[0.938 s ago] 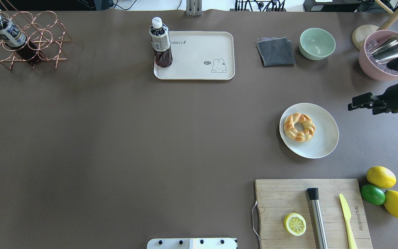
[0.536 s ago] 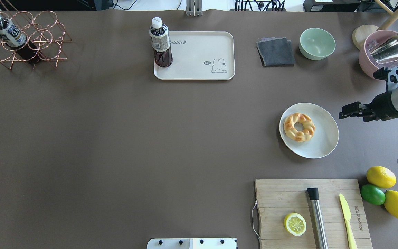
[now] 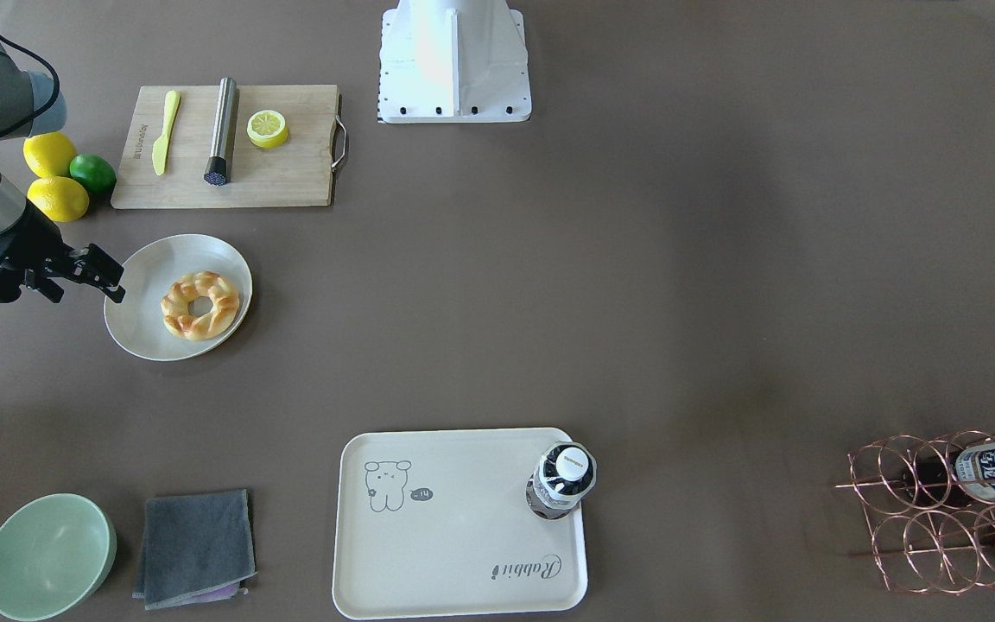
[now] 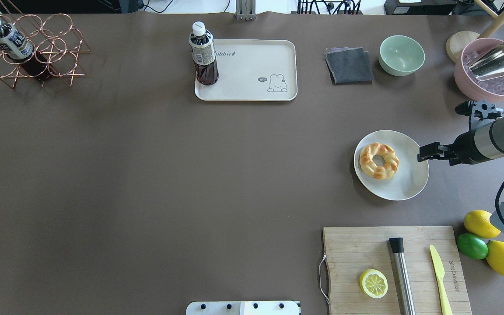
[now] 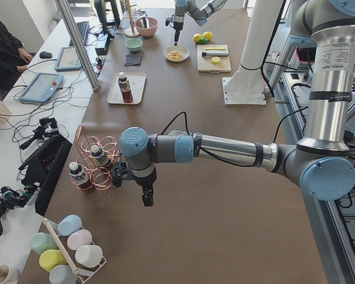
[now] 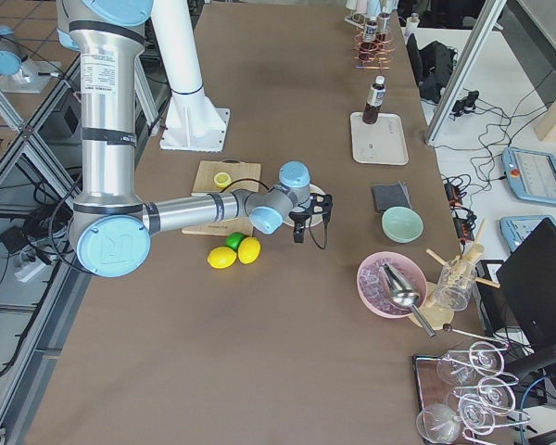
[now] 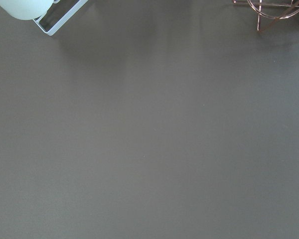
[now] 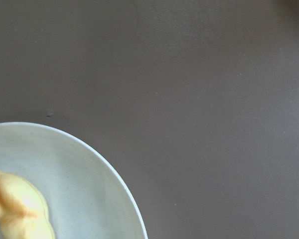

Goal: Place donut on tray

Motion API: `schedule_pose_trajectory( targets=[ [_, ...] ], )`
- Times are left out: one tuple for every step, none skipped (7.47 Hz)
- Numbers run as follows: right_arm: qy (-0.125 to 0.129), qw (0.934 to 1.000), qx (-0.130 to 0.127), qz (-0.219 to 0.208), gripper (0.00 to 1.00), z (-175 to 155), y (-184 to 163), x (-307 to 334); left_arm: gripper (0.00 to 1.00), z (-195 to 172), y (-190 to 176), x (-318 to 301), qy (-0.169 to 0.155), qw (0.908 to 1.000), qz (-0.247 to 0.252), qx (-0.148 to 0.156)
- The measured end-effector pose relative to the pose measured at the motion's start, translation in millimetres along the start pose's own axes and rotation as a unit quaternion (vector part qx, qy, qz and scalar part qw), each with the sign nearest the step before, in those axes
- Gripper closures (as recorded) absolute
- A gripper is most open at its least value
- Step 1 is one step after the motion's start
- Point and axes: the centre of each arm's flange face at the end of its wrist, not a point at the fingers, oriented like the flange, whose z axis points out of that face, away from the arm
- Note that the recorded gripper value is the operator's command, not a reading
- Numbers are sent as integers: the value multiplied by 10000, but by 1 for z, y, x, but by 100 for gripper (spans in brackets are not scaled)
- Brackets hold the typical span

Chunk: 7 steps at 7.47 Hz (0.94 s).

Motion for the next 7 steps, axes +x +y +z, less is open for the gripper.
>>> schedule_pose_trajectory(
  targets=[
    [43,10000,-7,-12,38,5,3,-1,2,0,0,0,-1,10000,0,0],
    [64,10000,-14,-14,70,9,6,-3,2,0,0,0,-4,10000,5,2],
    [62,10000,-24,43,97,11,7,-6,2,0,-1,0,-10,10000,11,5],
    [48,10000,-18,74,100,11,7,-10,2,-1,-1,0,-13,10000,13,7],
    [38,10000,-5,83,100,12,7,-13,2,-1,-1,0,-14,10000,13,10],
    [33,10000,13,90,100,11,7,-14,2,-1,-1,0,-14,10000,11,7],
    [27,9998,90,177,100,8,6,-17,2,-1,-1,0,-14,10000,11,10]
  ],
)
